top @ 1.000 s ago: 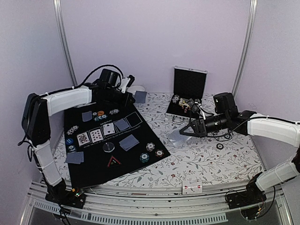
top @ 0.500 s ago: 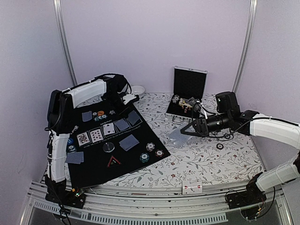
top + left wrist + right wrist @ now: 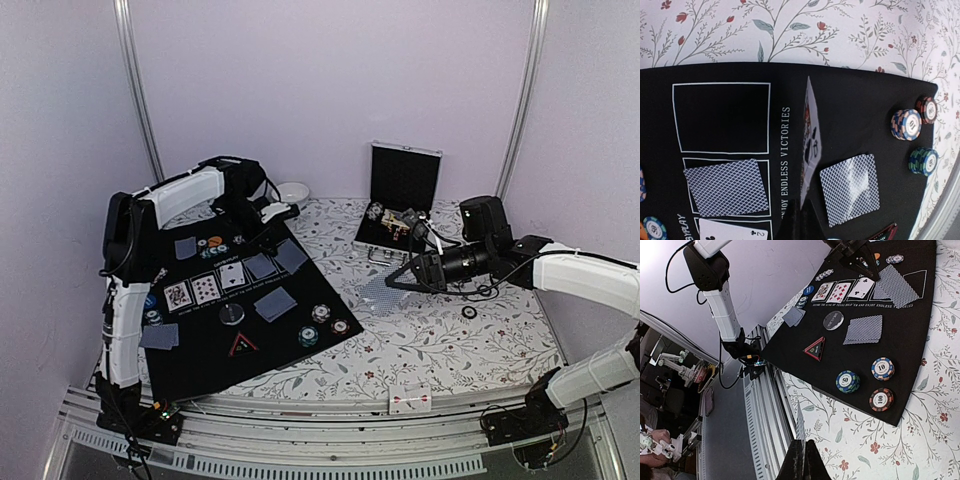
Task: Distribute texas hold em gaming equipment
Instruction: Distribute the poker card in the community card area.
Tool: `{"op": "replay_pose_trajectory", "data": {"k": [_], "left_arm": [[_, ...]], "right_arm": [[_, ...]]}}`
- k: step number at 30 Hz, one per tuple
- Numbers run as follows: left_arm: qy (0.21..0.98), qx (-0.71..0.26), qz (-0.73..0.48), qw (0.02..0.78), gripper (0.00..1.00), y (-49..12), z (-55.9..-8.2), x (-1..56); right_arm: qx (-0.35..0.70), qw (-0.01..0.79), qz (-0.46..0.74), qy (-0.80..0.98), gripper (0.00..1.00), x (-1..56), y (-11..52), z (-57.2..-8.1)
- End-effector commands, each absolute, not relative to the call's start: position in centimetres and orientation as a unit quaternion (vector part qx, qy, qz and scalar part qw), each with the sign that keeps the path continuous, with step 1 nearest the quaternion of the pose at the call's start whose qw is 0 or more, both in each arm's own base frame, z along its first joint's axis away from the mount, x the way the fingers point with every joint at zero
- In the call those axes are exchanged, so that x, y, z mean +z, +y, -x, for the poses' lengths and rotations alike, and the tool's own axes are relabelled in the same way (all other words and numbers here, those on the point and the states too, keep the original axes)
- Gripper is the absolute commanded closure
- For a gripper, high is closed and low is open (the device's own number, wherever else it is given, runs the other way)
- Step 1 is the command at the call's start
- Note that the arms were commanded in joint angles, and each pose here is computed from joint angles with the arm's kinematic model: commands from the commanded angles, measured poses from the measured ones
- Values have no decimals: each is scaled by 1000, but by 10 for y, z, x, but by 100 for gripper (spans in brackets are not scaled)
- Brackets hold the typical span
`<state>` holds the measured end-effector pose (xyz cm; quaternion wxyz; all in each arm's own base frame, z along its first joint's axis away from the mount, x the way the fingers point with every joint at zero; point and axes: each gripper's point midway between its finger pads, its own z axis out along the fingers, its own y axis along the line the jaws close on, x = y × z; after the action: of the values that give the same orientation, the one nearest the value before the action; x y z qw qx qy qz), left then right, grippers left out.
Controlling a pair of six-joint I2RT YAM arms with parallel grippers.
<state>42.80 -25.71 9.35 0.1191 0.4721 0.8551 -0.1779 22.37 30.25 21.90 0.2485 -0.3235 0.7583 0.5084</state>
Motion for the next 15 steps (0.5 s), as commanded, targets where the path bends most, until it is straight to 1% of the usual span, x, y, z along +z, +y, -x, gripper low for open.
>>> {"op": "replay_pose_trajectory", "data": {"k": [1, 6, 8, 11, 15], "left_arm": [[855, -171, -483, 81, 100, -250, -421, 74], [878, -90, -466, 62, 100, -241, -438, 42], [885, -41, -457, 76, 100, -238, -454, 36], [887, -16, -452, 95, 100, -244, -468, 33], [887, 24, -438, 146, 100, -248, -494, 43]], "right_arm": [[516, 243, 330, 752, 98, 220, 304, -221], [520, 241, 332, 750, 98, 223, 306, -221], [520, 240, 331, 750, 98, 223, 306, -222], [522, 238, 331, 750, 98, 223, 307, -222], [522, 236, 328, 751, 98, 222, 306, -221]]}}
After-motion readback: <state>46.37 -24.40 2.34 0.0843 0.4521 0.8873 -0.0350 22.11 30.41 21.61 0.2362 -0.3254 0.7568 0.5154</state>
